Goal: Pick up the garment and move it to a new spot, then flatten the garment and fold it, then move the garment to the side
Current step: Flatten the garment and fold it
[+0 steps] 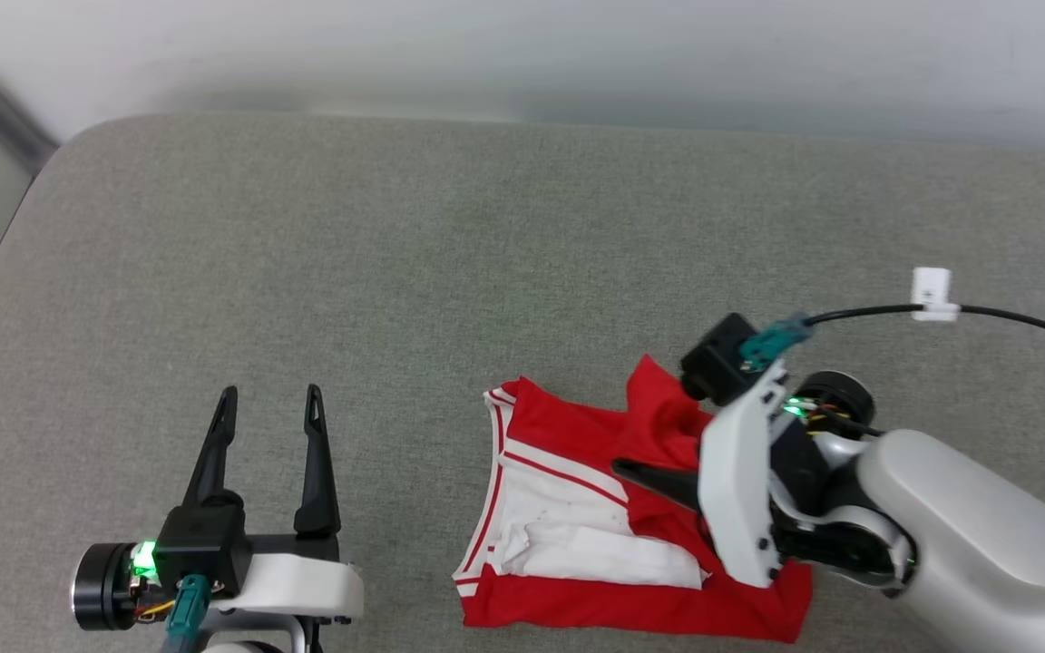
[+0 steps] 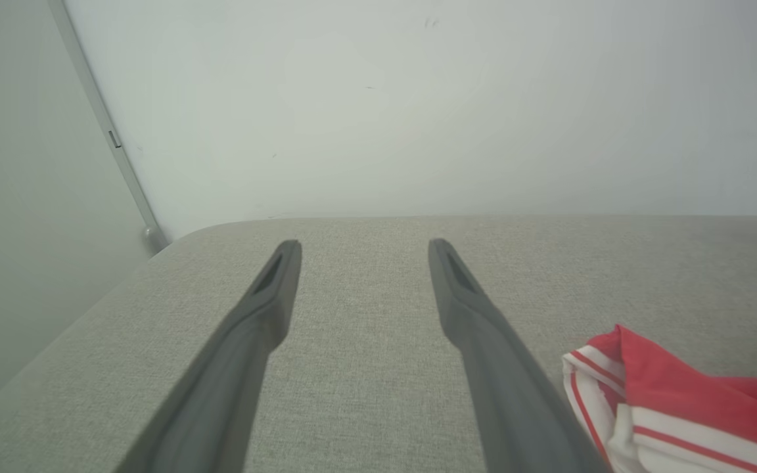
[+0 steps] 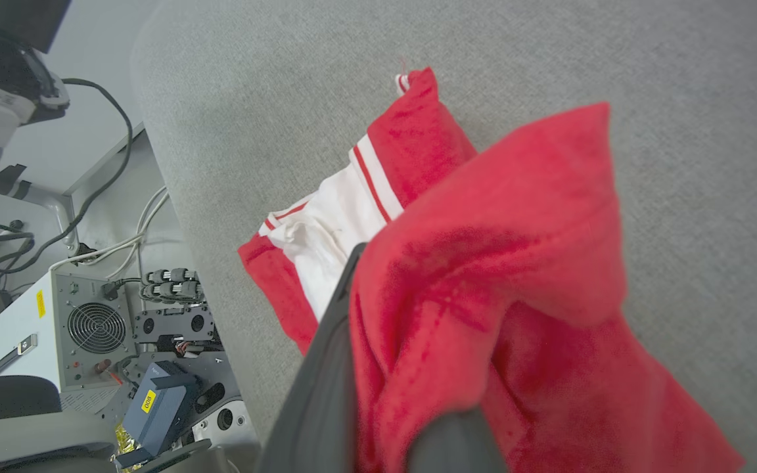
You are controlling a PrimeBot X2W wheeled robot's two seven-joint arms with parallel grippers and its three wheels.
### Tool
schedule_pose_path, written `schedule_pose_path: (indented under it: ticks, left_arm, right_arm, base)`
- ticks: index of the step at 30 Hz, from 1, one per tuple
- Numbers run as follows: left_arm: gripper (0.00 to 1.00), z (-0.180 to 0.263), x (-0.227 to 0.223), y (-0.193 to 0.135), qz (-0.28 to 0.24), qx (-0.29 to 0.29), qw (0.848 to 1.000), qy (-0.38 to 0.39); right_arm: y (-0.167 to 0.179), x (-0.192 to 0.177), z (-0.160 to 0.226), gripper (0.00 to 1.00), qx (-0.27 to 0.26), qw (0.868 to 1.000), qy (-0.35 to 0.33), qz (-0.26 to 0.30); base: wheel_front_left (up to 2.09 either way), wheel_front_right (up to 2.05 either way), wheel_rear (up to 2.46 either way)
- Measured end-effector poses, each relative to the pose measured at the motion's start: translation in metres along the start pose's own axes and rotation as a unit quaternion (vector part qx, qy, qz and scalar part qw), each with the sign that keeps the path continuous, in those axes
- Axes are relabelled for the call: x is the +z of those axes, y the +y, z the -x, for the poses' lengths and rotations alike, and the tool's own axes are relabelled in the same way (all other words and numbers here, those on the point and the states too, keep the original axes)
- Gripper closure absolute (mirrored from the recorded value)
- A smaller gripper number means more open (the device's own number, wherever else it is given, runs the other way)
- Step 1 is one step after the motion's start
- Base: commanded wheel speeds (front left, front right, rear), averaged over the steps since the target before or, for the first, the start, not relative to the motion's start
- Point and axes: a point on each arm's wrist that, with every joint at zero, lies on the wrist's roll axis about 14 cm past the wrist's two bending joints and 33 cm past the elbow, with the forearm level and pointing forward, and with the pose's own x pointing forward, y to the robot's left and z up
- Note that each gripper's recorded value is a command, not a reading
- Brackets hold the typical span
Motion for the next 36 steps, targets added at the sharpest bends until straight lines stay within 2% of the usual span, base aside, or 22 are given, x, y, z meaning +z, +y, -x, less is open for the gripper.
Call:
schedule_pose_path:
  ticks: [8, 11, 14, 15, 16, 19, 24, 26, 28, 32, 36]
  left_arm:
    - [0.00, -0.005, -0.006, 0.002, 0.000, 0.007, 1.000, 0.008]
    - [0.00, -0.005, -0.008, 0.004, 0.001, 0.012, 1.000, 0.012]
    - [0.00, -0.005, -0.010, 0.006, 0.000, 0.017, 1.000, 0.015]
    - [0.00, -0.005, -0.010, 0.007, 0.000, 0.018, 1.000, 0.014]
    - [0.00, -0.005, -0.009, 0.007, 0.001, 0.019, 1.000, 0.013]
    - [0.00, -0.002, -0.009, 0.008, 0.002, 0.020, 1.000, 0.013]
    - [0.00, -0.001, 0.000, 0.003, 0.009, 0.010, 1.000, 0.000]
    - [0.00, 0.000, 0.002, 0.001, 0.011, 0.005, 1.000, -0.003]
    - [0.00, 0.001, 0.005, -0.002, 0.011, -0.002, 1.000, -0.007]
    - [0.00, 0.002, 0.009, -0.008, 0.015, -0.013, 1.000, -0.014]
    - [0.00, 0.004, 0.012, -0.016, 0.017, -0.027, 0.999, -0.018]
  right_arm:
    - [0.004, -0.025, -0.048, 1.00, 0.013, 0.998, 0.059, 0.011]
    - [0.003, -0.041, -0.057, 1.00, 0.015, 0.996, 0.082, 0.015]
    - [0.000, -0.044, -0.060, 1.00, 0.011, 0.997, 0.076, 0.008]
    - [0.001, -0.041, -0.059, 0.55, 0.013, 0.998, 0.068, 0.006]
    - [0.004, -0.038, -0.058, 0.00, 0.018, 0.998, 0.060, -0.001]
    - [0.010, -0.015, -0.051, 0.00, 0.024, 1.000, 0.011, 0.005]
    - [-0.003, 0.031, -0.015, 0.00, -0.009, 0.994, -0.093, 0.055]
    - [-0.013, 0.053, 0.006, 0.00, -0.034, 0.985, -0.150, 0.076]
    - [-0.029, 0.075, 0.033, 0.00, -0.072, 0.971, -0.208, 0.095]
    - [-0.062, 0.107, 0.092, 0.00, -0.158, 0.927, -0.317, 0.124]
    - [-0.088, 0.107, 0.147, 0.00, -0.243, 0.878, -0.389, 0.136]
  base:
    - [0.00, 0.00, 0.00]
    - [0.00, 0.00, 0.00]
    - [0.00, 0.00, 0.00]
    - [0.00, 0.00, 0.00]
    - [0.00, 0.00, 0.00]
    - [0.00, 0.00, 0.00]
    - [0.00, 0.00, 0.00]
    - [0.00, 0.00, 0.00]
    - [0.00, 0.00, 0.00]
    - [0.00, 0.00, 0.00]
    - [0.00, 0.00, 0.00]
